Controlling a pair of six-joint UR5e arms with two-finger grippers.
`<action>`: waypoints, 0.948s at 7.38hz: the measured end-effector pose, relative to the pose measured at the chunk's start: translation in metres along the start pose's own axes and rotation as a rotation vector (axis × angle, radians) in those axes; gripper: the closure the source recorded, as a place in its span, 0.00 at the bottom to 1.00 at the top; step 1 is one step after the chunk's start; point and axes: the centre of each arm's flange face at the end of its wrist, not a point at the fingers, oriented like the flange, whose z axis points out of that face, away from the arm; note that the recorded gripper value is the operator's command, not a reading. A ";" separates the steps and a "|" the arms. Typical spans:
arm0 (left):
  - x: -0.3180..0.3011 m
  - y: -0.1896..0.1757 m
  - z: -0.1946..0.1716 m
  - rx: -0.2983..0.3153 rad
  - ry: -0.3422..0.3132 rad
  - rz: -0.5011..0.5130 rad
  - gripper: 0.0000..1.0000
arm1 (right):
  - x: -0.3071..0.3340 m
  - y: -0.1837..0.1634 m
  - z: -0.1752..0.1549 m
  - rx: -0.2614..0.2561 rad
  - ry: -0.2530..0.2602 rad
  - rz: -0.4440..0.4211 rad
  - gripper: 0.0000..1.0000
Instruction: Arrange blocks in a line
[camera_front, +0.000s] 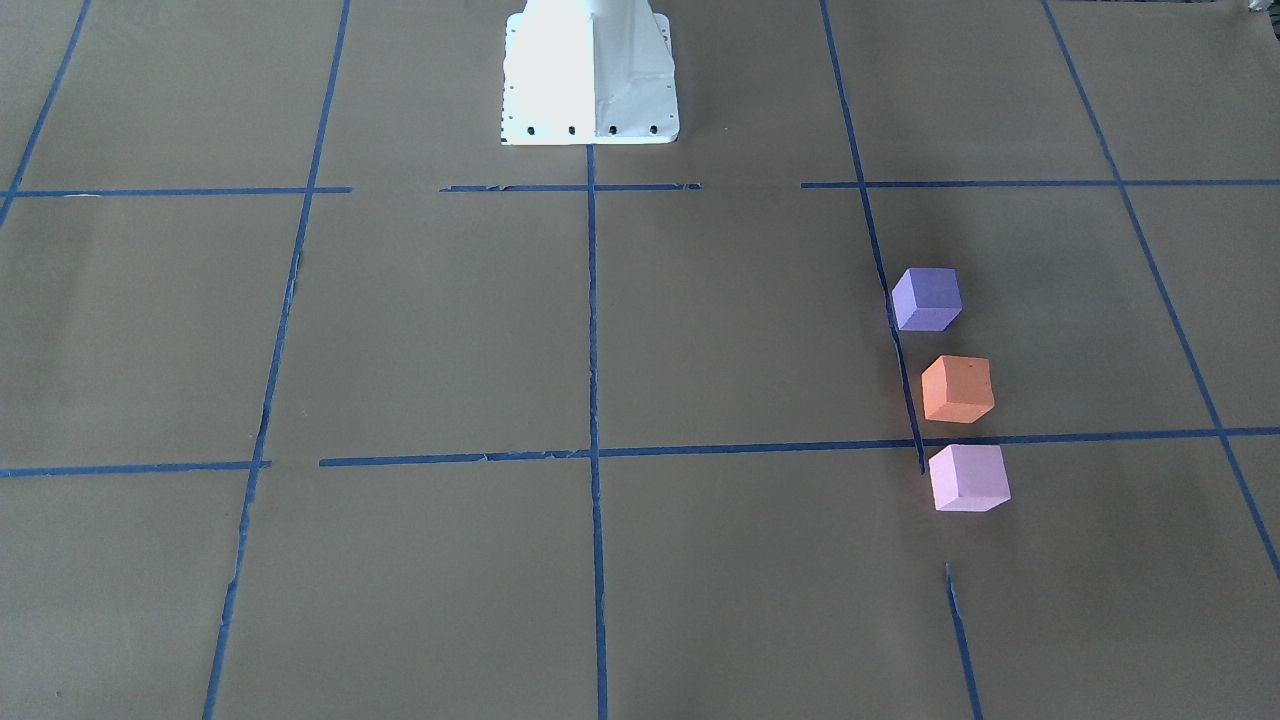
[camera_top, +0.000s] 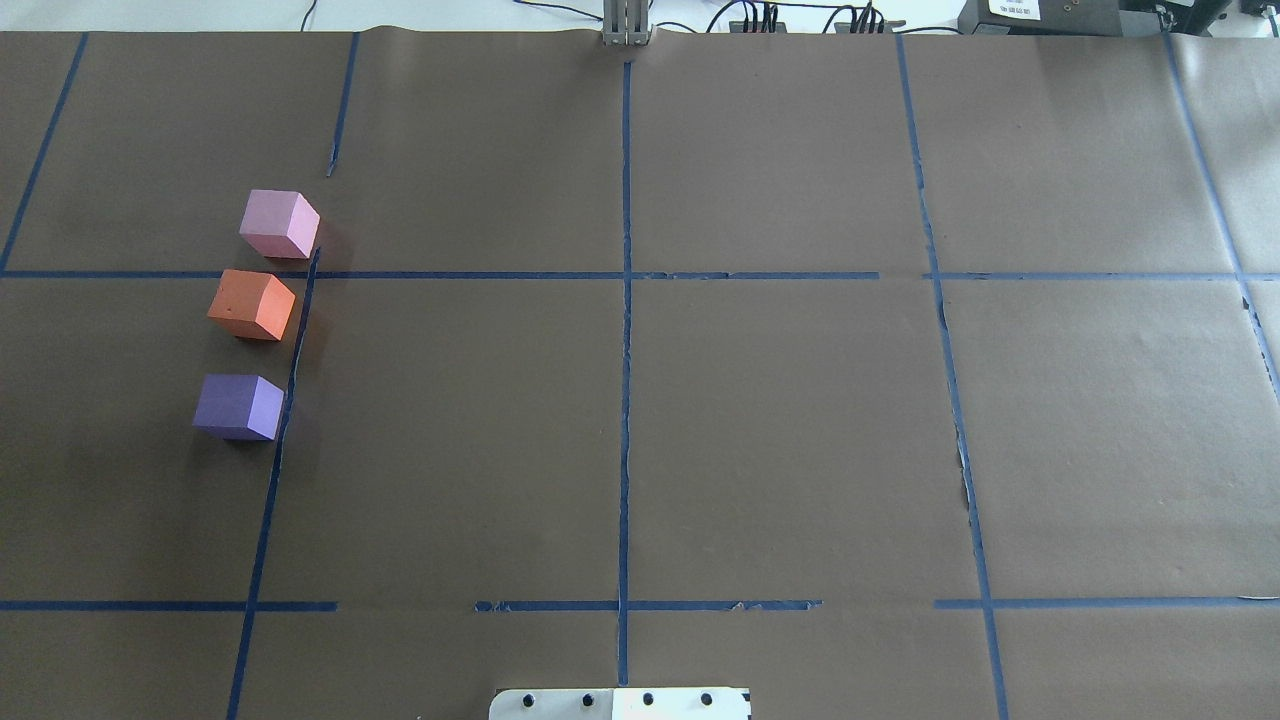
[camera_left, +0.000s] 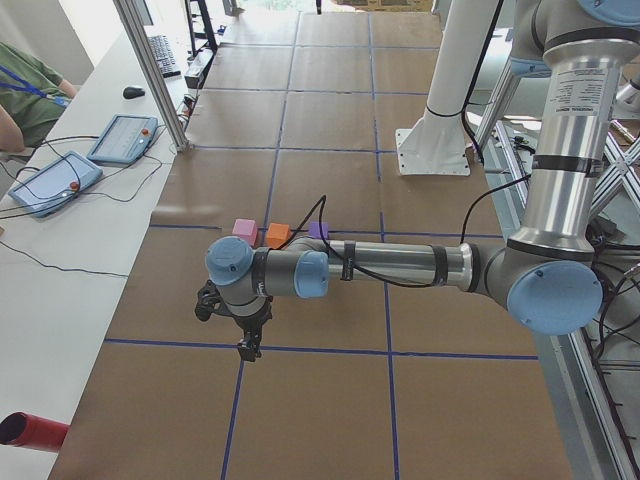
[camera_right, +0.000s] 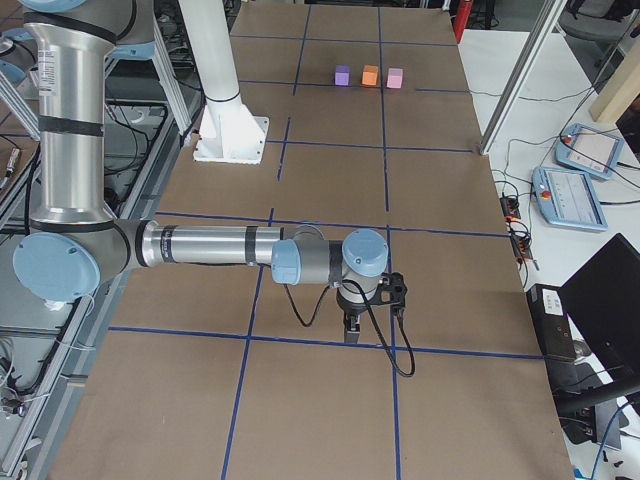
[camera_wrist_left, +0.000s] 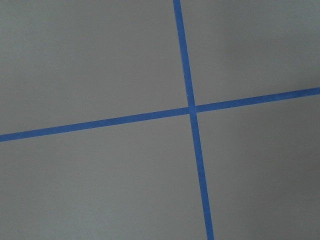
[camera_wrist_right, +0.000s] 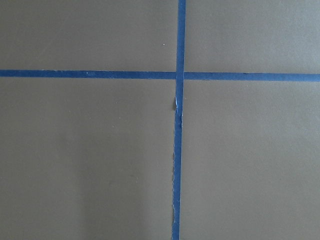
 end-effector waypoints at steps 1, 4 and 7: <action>0.000 0.000 0.000 0.000 0.000 -0.001 0.00 | 0.000 0.000 0.000 0.000 0.000 0.000 0.00; -0.001 0.000 -0.002 0.003 -0.001 -0.002 0.00 | 0.000 0.000 0.000 0.001 0.000 -0.001 0.00; -0.002 0.000 -0.004 0.008 -0.002 -0.003 0.00 | 0.000 0.000 0.000 0.001 0.000 -0.001 0.00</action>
